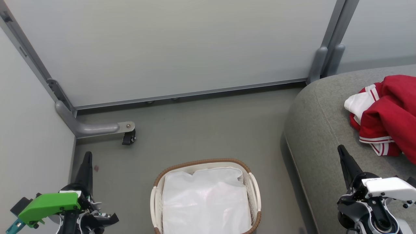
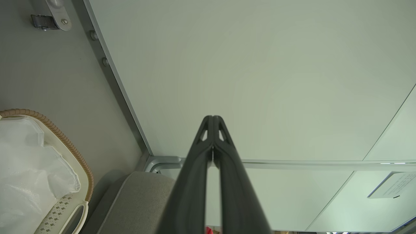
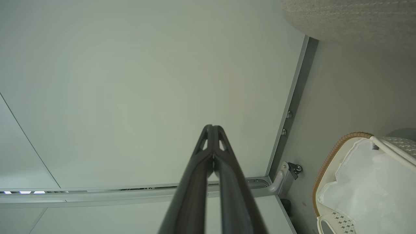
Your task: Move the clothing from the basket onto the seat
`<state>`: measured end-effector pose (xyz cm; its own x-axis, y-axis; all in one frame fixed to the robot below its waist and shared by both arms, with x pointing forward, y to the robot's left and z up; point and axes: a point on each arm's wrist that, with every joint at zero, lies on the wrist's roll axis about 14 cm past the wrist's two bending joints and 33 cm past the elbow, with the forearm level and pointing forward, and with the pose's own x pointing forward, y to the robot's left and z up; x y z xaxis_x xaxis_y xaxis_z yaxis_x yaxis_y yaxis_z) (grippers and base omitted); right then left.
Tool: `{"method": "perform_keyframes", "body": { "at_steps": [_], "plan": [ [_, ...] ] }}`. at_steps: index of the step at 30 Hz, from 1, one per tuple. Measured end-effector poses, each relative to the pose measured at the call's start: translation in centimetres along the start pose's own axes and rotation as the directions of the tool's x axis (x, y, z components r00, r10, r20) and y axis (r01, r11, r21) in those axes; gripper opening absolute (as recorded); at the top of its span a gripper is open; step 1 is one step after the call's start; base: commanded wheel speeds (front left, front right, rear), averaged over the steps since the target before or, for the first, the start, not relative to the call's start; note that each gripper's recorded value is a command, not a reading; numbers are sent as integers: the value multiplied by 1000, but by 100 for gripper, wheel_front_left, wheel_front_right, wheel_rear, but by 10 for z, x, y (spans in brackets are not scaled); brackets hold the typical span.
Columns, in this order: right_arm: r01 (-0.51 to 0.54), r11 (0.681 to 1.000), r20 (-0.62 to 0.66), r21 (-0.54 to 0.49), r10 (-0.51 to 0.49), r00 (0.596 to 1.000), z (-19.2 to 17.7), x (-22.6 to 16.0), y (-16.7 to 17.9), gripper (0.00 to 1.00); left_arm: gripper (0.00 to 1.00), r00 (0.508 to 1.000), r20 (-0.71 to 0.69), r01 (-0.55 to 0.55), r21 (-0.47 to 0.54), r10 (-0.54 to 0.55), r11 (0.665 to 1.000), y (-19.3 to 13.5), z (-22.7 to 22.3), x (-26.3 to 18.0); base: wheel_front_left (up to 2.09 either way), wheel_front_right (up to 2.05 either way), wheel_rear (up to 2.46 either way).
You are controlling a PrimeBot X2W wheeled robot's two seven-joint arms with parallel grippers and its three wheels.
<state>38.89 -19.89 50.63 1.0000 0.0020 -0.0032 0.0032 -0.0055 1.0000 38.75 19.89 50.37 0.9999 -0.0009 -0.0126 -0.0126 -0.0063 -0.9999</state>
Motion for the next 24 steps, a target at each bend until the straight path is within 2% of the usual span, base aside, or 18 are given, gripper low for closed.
{"method": "perform_keyframes", "body": {
  "at_steps": [24],
  "plan": [
    [0,1000,0,0,0,1000,0,0,0,0,0,1000,0,0,0,0,1000,0,0,0,0,0,0]
  ]
}}
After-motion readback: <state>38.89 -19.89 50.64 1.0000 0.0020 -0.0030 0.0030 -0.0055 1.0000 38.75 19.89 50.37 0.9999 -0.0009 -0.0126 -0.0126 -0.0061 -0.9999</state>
